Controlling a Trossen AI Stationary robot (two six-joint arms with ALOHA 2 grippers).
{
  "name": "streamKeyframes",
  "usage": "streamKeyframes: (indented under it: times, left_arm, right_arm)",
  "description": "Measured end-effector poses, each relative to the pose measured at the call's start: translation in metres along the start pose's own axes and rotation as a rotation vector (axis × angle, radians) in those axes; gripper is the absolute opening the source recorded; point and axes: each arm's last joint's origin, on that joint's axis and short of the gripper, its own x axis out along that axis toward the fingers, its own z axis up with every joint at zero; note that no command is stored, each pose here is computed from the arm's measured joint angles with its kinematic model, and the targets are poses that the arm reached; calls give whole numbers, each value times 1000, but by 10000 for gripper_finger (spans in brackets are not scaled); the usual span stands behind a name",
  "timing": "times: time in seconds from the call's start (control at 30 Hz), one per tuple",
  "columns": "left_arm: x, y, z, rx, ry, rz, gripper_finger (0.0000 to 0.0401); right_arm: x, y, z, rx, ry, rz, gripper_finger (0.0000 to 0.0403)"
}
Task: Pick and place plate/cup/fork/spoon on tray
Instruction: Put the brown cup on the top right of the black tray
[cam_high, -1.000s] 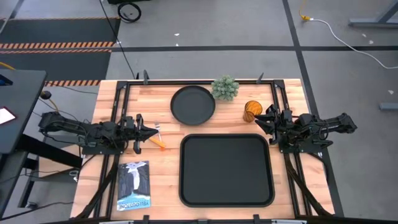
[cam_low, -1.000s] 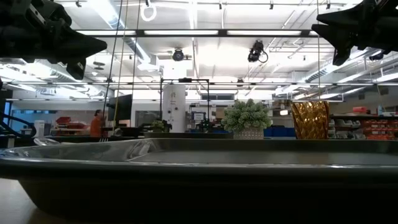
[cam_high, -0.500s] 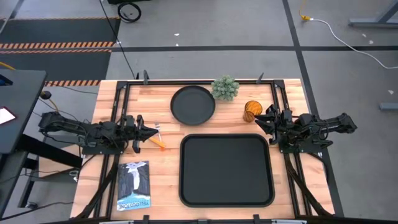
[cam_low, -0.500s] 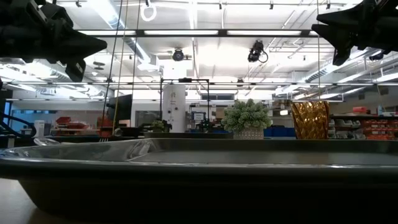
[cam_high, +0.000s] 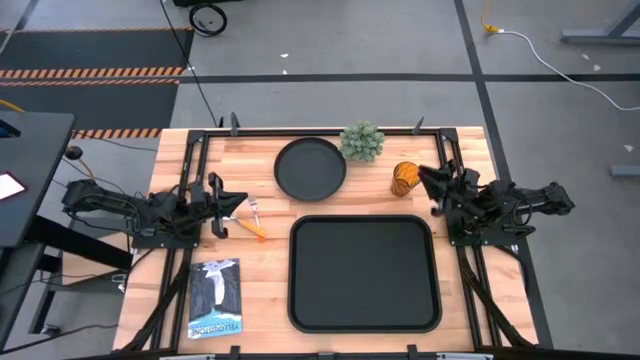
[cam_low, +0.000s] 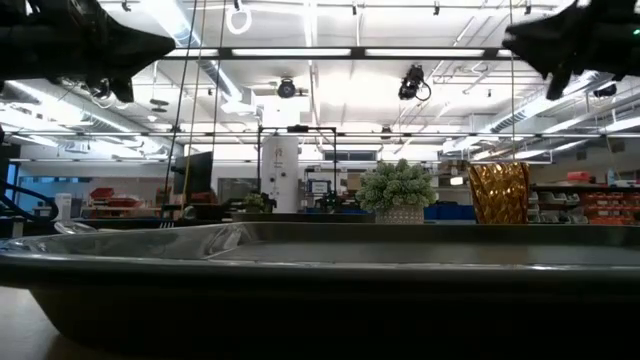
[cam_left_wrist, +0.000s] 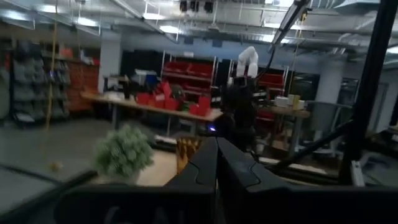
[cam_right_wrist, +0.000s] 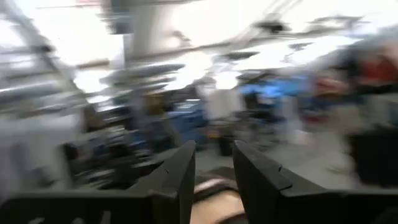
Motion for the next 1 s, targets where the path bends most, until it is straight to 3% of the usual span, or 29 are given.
streamKeyframes:
  times: [0.17,0.27,0.53,0.63,0.77,1.0]
  left_arm:
    - [0,0,4,58,-35,1,9]
    - [0,0,4,65,-37,17,9]
    - [-1,7,6,67,-43,252,9]
    - [-1,7,6,76,-40,249,9]
    - [-1,6,5,82,-35,199,9]
    - [-1,5,5,8,-46,181,9]
  right_arm:
    - [5,-4,0,-122,36,-113,114]
    - [10,-6,7,-135,123,-220,114]
    - [28,-7,20,-134,396,-392,100]
    - [35,-7,16,-99,460,-411,99]
    - [44,-10,10,-148,538,-427,99]
    - [68,-17,23,-145,661,-501,99]
